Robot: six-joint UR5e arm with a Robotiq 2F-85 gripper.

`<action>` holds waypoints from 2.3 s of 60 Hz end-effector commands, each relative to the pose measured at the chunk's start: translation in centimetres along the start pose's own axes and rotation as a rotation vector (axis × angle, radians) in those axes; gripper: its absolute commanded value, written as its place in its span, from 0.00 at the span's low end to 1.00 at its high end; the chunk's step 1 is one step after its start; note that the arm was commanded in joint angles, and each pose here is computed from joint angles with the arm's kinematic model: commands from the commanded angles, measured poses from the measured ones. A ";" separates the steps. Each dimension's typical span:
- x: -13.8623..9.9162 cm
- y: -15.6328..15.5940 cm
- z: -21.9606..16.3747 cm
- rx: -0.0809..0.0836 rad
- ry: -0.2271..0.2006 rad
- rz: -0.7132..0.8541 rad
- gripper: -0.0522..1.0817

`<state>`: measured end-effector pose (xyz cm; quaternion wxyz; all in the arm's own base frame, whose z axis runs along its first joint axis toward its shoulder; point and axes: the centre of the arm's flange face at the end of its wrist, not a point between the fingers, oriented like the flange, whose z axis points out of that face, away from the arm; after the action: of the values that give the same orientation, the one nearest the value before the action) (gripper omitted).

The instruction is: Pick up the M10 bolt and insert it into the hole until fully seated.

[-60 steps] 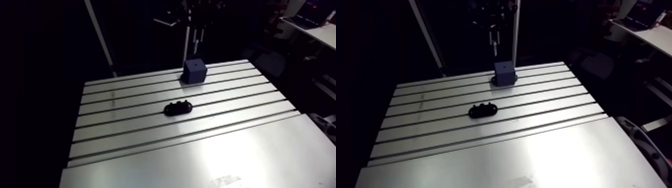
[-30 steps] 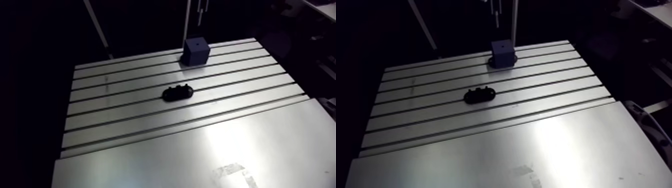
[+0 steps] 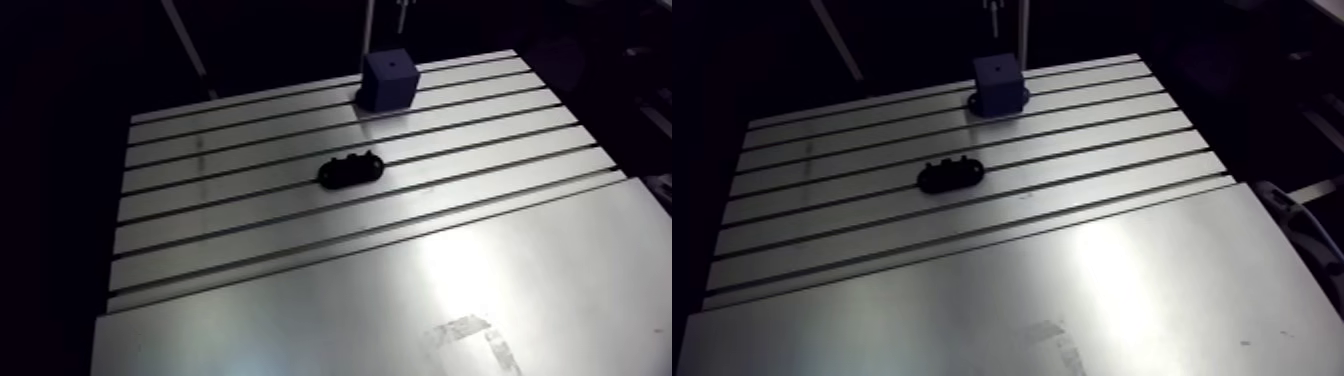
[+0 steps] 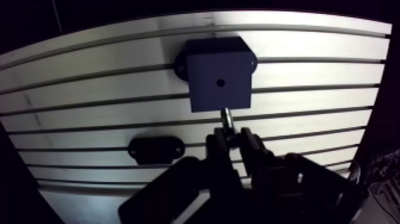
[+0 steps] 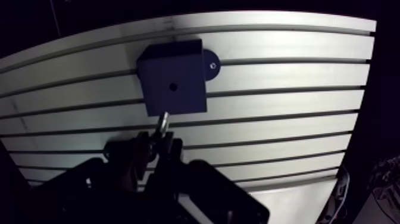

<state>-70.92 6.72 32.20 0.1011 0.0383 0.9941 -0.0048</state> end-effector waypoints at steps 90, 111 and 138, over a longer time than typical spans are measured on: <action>1.2 0.3 3.7 0.011 -0.010 0.013 1.00; 1.3 0.4 4.0 0.008 0.000 0.014 1.00; 1.4 0.5 4.5 0.010 -0.004 0.016 1.00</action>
<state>-71.39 7.22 27.71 0.1017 0.0466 0.9937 -0.0089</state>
